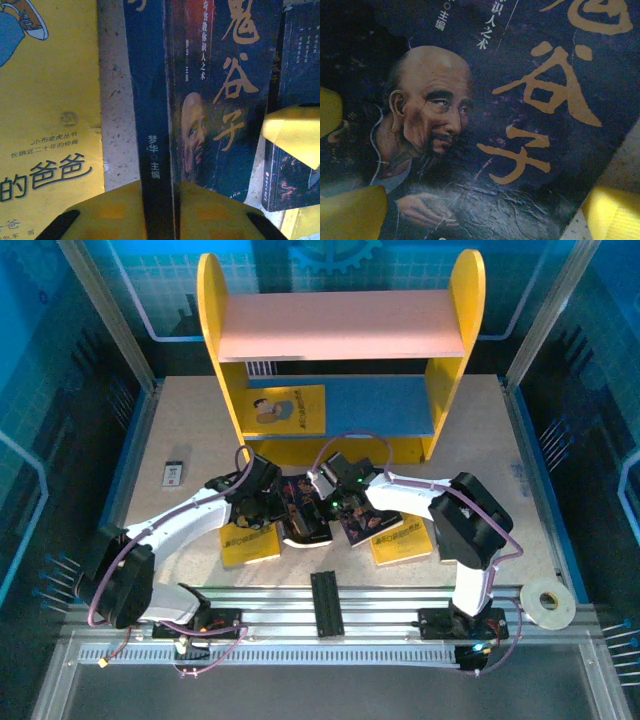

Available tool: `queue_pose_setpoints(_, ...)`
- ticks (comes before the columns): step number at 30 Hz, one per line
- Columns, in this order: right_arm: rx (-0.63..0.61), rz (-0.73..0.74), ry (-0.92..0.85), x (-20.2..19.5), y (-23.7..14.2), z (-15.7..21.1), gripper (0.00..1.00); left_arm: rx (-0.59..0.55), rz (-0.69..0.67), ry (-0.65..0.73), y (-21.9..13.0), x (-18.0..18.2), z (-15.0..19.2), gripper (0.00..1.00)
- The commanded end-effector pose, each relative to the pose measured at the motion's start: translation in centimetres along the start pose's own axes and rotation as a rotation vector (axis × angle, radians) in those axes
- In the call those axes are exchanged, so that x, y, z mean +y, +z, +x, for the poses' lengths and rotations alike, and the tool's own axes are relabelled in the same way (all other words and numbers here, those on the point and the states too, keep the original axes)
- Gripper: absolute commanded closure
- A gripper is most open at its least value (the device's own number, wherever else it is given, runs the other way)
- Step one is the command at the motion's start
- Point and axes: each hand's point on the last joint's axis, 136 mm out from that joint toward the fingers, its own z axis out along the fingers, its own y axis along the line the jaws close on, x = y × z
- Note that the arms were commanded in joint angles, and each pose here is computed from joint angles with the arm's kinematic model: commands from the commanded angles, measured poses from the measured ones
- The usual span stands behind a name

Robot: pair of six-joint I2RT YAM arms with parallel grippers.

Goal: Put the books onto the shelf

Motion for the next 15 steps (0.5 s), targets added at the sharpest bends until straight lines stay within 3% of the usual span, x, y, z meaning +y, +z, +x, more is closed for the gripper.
queue_pose_setpoints(1, 0.023, -0.043, -0.007, 0.7, 0.3, 0.9, 0.00, -0.038, 0.085, 0.065, -1.0, -2.8, -0.8, 0.81)
queue_pose_setpoints(10, -0.012, -0.062, -0.021, 1.5, -1.2, 0.2, 0.00, -0.034, 0.064, 0.093, -1.3, -2.6, -0.7, 0.99)
queue_pose_setpoints(15, -0.111, -0.085, -0.020, 2.4, -4.0, -0.7, 0.00, -0.051, 0.142, 0.167, -3.3, -4.1, -0.8, 1.00)
